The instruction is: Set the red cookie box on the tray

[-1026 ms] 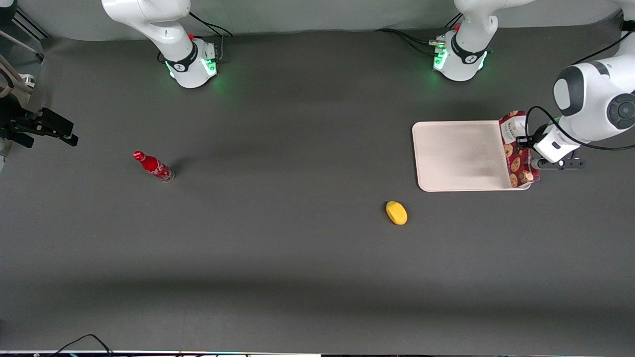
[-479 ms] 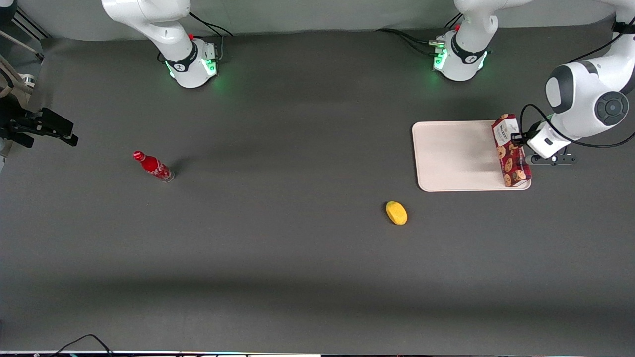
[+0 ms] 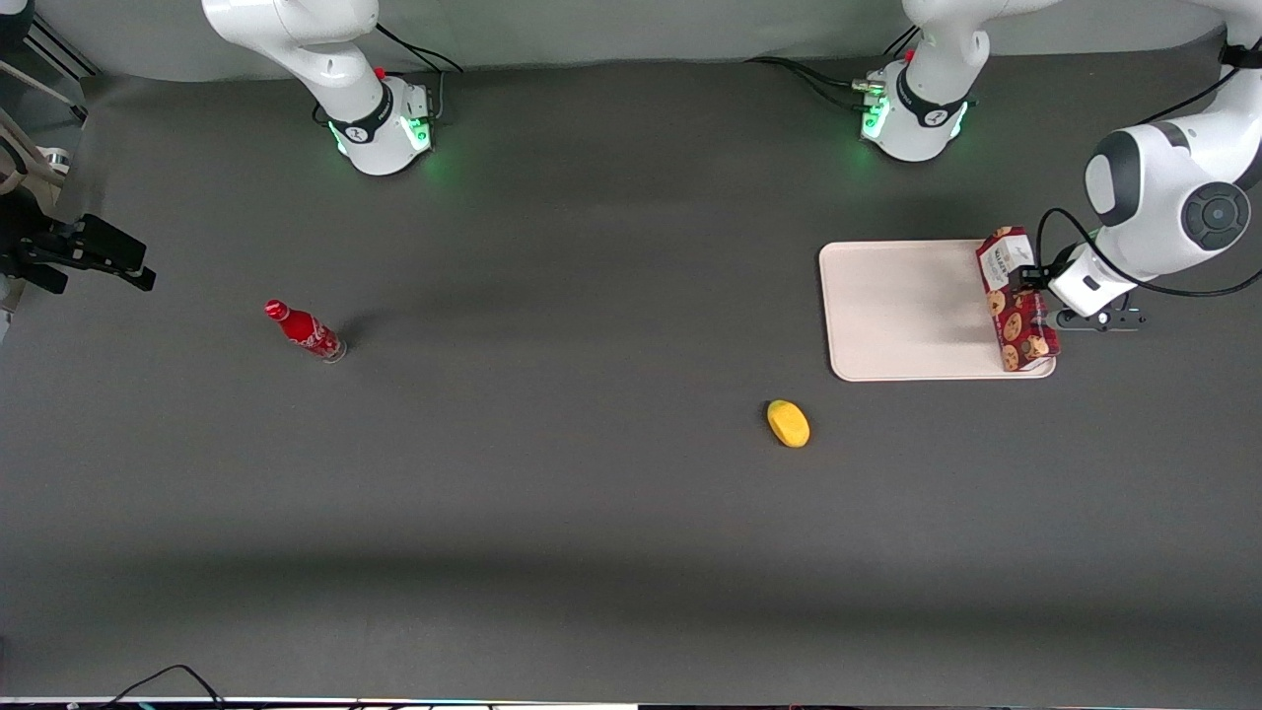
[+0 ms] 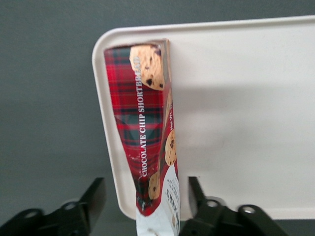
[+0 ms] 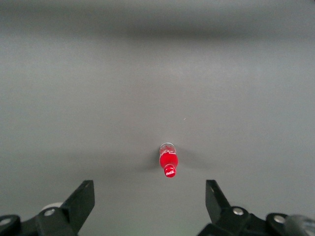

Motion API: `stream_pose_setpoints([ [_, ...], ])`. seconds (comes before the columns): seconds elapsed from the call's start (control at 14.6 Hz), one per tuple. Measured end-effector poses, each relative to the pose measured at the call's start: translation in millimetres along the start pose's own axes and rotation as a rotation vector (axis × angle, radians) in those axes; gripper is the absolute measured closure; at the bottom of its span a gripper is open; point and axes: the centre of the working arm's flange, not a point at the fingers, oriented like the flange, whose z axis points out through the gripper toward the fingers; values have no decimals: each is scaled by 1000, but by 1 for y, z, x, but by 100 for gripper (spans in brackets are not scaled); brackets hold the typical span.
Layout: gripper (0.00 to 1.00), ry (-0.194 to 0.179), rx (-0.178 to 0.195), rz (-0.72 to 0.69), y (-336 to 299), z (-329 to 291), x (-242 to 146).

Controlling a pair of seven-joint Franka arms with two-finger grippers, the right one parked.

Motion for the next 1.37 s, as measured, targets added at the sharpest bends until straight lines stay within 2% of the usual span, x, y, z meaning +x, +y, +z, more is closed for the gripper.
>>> stream_pose_setpoints([
  [0.21, 0, -30, 12, 6, -1, -64, 17],
  [0.41, 0, 9, 44, 25, 10, -173, 29],
  [0.68, 0, 80, 62, 4, 7, -295, 18],
  [0.75, 0, 96, 46, -2, 8, -317, 13],
  [0.89, 0, 129, -16, -2, 14, -352, 4],
  [0.96, 0, 141, -35, 1, 16, -364, 1],
  [1.16, 0, 162, -43, 23, 38, -384, -2],
  [1.37, 0, 143, -37, 51, 68, -387, -3],
])
